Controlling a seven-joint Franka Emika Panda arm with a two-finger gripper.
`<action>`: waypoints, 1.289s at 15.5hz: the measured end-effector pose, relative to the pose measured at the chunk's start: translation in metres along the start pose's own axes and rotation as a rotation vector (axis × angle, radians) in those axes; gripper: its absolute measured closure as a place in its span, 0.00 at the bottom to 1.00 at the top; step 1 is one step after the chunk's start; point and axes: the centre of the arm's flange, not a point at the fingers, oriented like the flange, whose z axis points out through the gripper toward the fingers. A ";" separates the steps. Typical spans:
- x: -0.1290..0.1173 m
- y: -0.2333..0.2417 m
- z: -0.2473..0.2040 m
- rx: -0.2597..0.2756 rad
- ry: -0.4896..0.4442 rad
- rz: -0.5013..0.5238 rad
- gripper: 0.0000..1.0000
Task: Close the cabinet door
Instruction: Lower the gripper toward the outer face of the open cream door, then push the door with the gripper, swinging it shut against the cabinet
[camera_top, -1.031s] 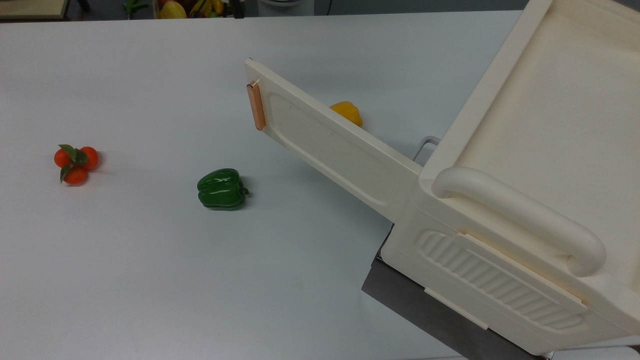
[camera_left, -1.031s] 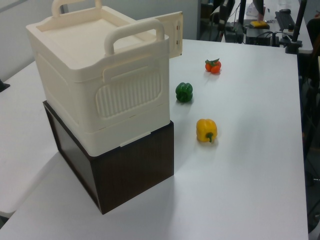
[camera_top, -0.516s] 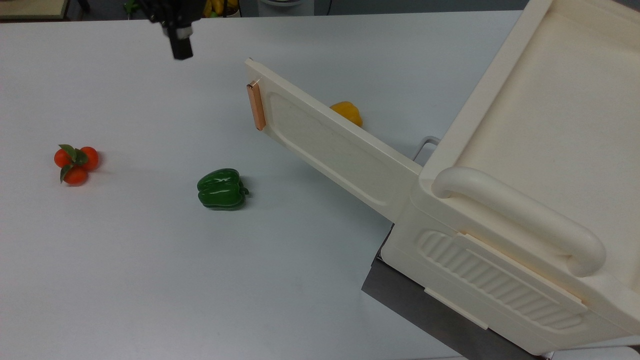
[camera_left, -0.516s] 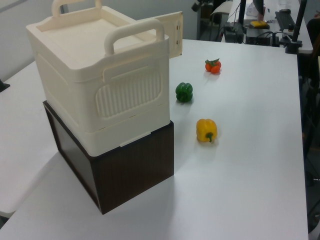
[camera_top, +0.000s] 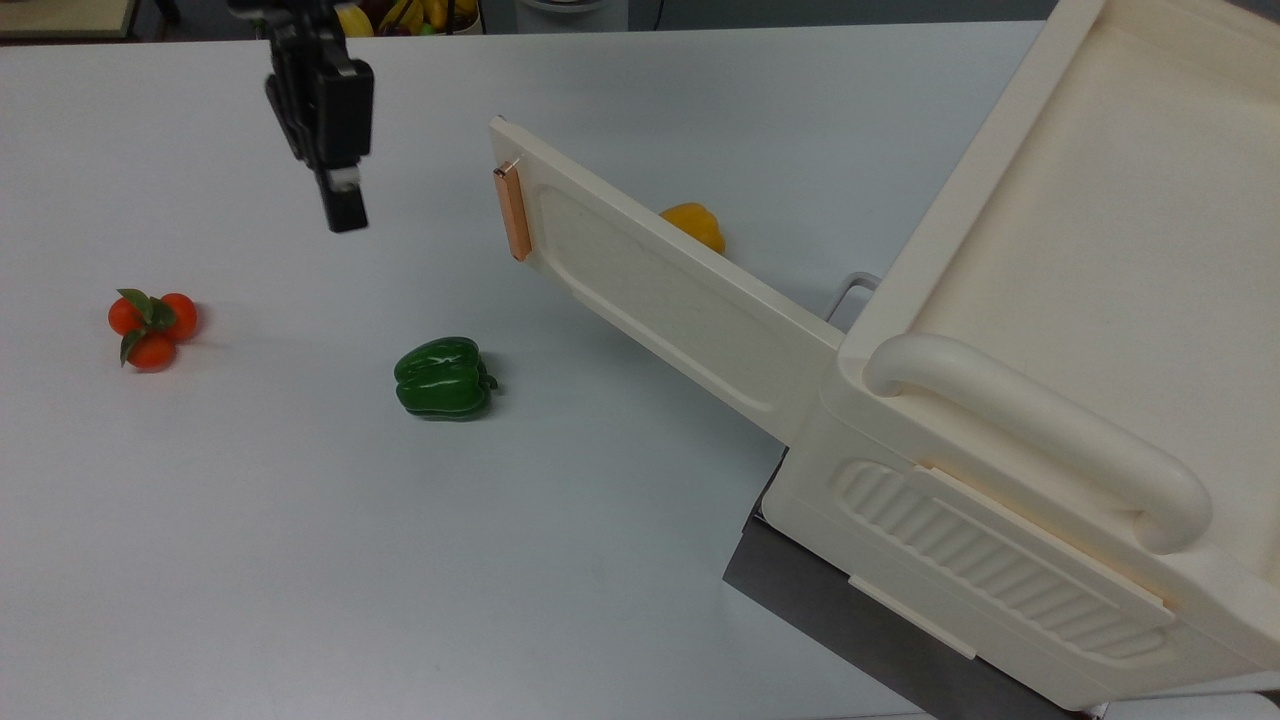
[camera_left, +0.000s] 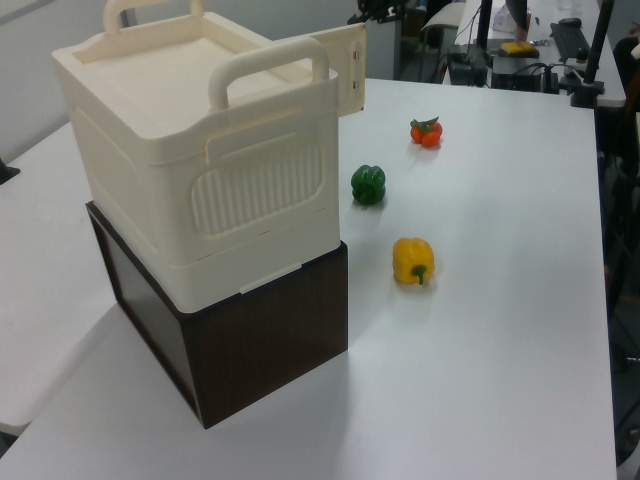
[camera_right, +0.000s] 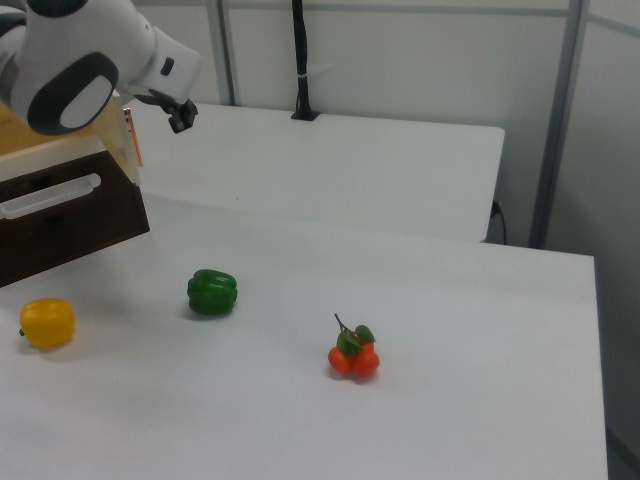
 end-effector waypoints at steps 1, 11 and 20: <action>-0.009 -0.005 0.010 0.015 -0.013 0.014 0.99; -0.071 -0.024 0.048 0.020 -0.166 0.017 0.99; -0.149 -0.057 0.061 -0.014 -0.391 -0.067 0.99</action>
